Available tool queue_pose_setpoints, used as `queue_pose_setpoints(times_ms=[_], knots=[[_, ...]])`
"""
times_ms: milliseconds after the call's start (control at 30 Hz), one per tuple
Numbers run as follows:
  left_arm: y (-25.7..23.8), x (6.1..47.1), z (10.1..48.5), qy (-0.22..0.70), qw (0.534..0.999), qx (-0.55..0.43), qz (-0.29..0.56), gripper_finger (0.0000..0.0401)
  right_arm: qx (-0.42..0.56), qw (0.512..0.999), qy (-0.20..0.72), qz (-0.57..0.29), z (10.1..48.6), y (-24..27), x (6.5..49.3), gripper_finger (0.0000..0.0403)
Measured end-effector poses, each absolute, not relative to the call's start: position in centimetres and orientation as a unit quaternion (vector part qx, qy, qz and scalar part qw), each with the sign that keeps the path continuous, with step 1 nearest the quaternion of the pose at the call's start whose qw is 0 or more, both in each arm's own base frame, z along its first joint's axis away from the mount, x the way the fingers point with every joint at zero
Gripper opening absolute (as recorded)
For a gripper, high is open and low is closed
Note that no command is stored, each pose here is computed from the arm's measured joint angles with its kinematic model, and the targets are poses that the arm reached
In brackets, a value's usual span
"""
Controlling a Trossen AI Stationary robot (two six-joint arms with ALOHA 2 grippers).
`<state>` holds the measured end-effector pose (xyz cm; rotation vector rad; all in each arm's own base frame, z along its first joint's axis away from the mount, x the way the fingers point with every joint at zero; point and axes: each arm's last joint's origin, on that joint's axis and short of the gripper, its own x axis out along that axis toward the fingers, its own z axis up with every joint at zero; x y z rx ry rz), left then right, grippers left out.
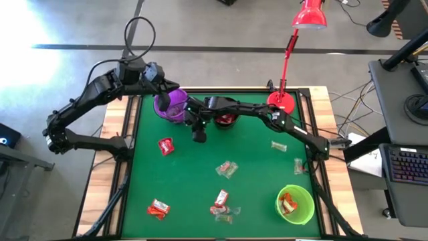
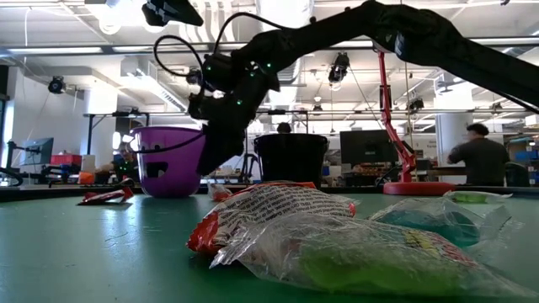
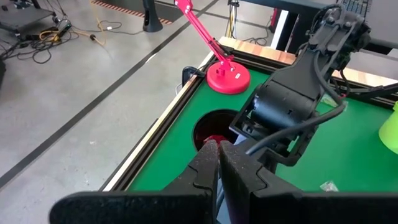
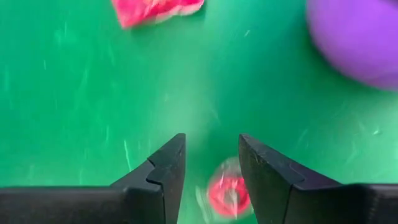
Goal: Sort candy
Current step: Put the red gummy into the violet bucket
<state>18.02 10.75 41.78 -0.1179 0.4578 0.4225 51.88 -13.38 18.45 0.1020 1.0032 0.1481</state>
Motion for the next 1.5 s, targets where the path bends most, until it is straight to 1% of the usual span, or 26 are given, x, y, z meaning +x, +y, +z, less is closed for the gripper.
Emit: queue_pose_setpoints(times_ms=[167, 267, 400, 600, 733, 933, 1500], knots=[[10.7, 18.0, 41.8, 0.225, 0.950, -0.058, 0.208, 0.0000, 0.000, 0.861, 0.496, 0.108, 18.2, -13.3, 51.4, 0.0144], [10.7, 18.0, 41.8, 0.225, 0.950, -0.058, 0.208, 0.0000, 0.004, 0.861, 0.497, 0.104, 18.2, -13.2, 51.4, 0.0142], [10.7, 18.0, 41.8, 0.225, 0.950, -0.058, 0.208, 0.0000, -0.015, 0.856, 0.508, 0.091, 18.1, -13.4, 51.3, 0.0143], [10.7, 18.0, 41.8, 0.225, 0.950, -0.058, 0.208, 0.0000, -0.039, 0.839, 0.529, 0.119, 17.8, -12.8, 50.9, 0.0141], [10.7, 18.0, 41.8, 0.225, 0.950, -0.058, 0.207, 0.0000, -0.052, 0.837, 0.528, 0.130, 17.8, -12.2, 51.0, 0.0137], [10.7, 18.0, 41.8, 0.225, 0.950, -0.058, 0.207, 0.0000, -0.078, 0.833, 0.536, 0.113, 17.7, -12.2, 51.1, 0.0137], [10.7, 18.0, 41.8, 0.225, 0.950, -0.058, 0.207, 0.0000, -0.062, 0.828, 0.549, 0.096, 16.1, -12.1, 51.0, 0.0136]])
